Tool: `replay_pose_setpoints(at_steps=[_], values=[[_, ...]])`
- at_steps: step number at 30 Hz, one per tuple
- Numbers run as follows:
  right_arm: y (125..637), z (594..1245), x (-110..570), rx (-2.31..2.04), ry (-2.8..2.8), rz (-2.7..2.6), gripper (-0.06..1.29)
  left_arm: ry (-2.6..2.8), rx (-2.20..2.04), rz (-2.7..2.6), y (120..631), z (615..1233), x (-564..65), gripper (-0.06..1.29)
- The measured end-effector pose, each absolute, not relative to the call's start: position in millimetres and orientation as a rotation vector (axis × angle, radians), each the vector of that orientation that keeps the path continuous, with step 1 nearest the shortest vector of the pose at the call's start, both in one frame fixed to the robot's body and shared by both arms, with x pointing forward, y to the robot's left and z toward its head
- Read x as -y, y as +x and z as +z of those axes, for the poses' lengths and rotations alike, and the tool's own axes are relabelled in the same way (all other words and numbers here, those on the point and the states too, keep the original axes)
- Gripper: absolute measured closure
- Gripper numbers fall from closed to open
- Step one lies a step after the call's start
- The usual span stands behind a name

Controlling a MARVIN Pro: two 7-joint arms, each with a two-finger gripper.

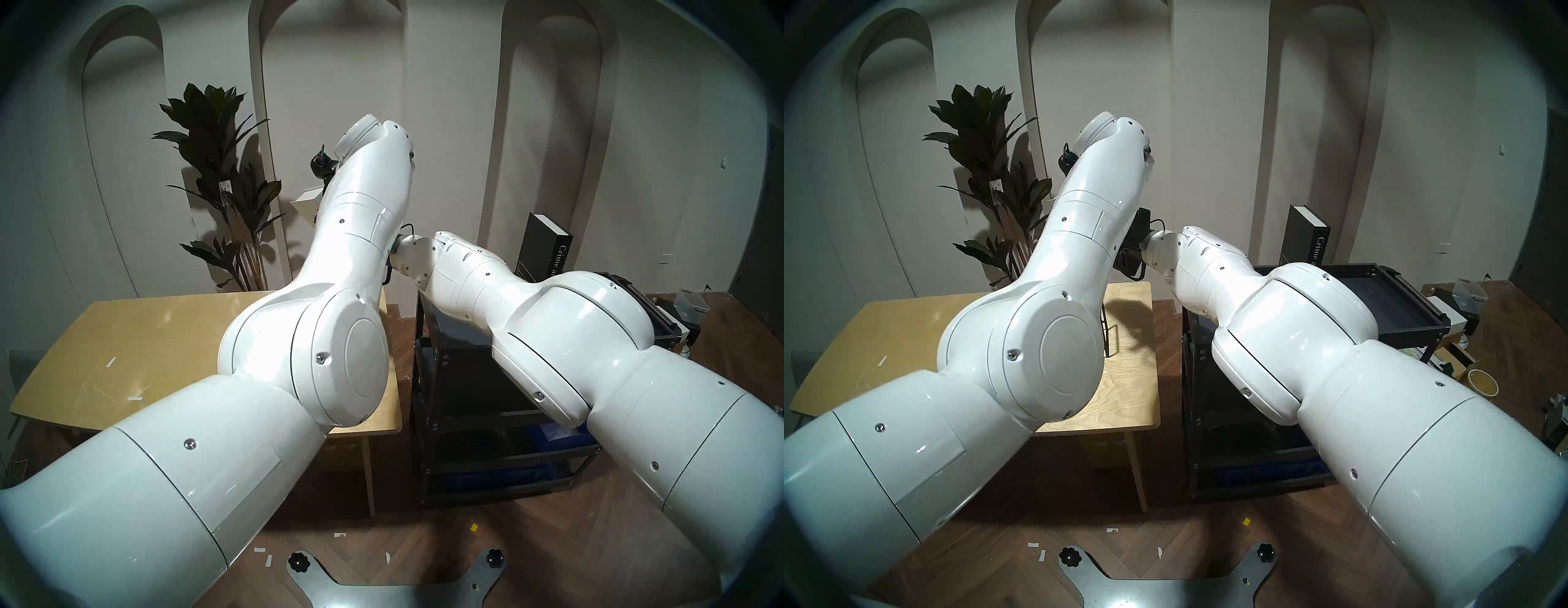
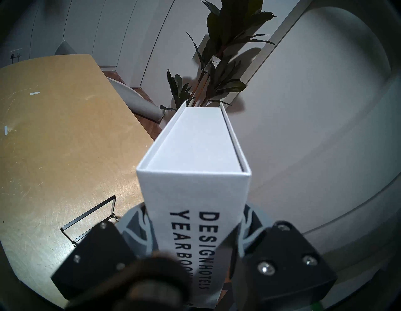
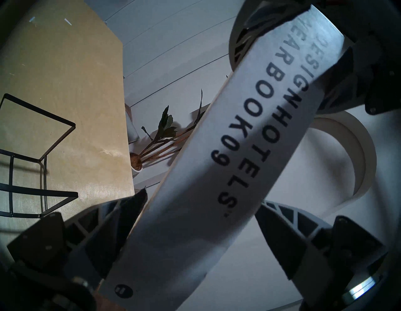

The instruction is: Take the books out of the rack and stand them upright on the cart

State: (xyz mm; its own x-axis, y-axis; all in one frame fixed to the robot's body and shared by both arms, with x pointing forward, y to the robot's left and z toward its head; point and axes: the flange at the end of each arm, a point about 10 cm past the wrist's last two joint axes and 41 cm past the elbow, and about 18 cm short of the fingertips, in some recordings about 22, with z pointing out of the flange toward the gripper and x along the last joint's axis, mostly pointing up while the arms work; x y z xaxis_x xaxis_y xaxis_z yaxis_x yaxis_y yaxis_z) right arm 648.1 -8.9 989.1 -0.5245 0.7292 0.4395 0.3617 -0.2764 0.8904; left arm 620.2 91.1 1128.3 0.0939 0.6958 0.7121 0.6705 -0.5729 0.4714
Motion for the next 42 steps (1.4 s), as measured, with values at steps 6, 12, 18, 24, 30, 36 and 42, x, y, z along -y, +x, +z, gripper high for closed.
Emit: replay_pose_setpoints(at_steps=[6, 12, 18, 24, 30, 36, 42], values=[[648, 989, 10, -1.683, 1.351, 1.874, 0.00, 2.317, -1.432, 1.514, 617, 1128, -87, 0.78], [648, 988, 10, -1.682, 1.355, 1.876, 0.00, 2.331, -1.424, 1.504, 614, 1128, -83, 0.78], [647, 988, 7, -1.683, 1.356, 1.882, 0.00, 2.347, -1.417, 1.493, 611, 1128, -78, 0.78], [647, 987, 6, -1.680, 1.365, 1.887, 0.00, 2.353, -1.417, 1.489, 608, 1130, -76, 0.77], [647, 988, 7, -1.664, 1.373, 1.899, 0.43, 2.375, -1.428, 1.474, 605, 1126, -78, 0.66], [647, 989, 7, -1.658, 1.376, 1.906, 0.54, 2.396, -1.426, 1.467, 603, 1125, -77, -0.02], [648, 990, 6, -1.651, 1.379, 1.913, 0.60, 2.394, -1.420, 1.480, 600, 1130, -77, -0.02]])
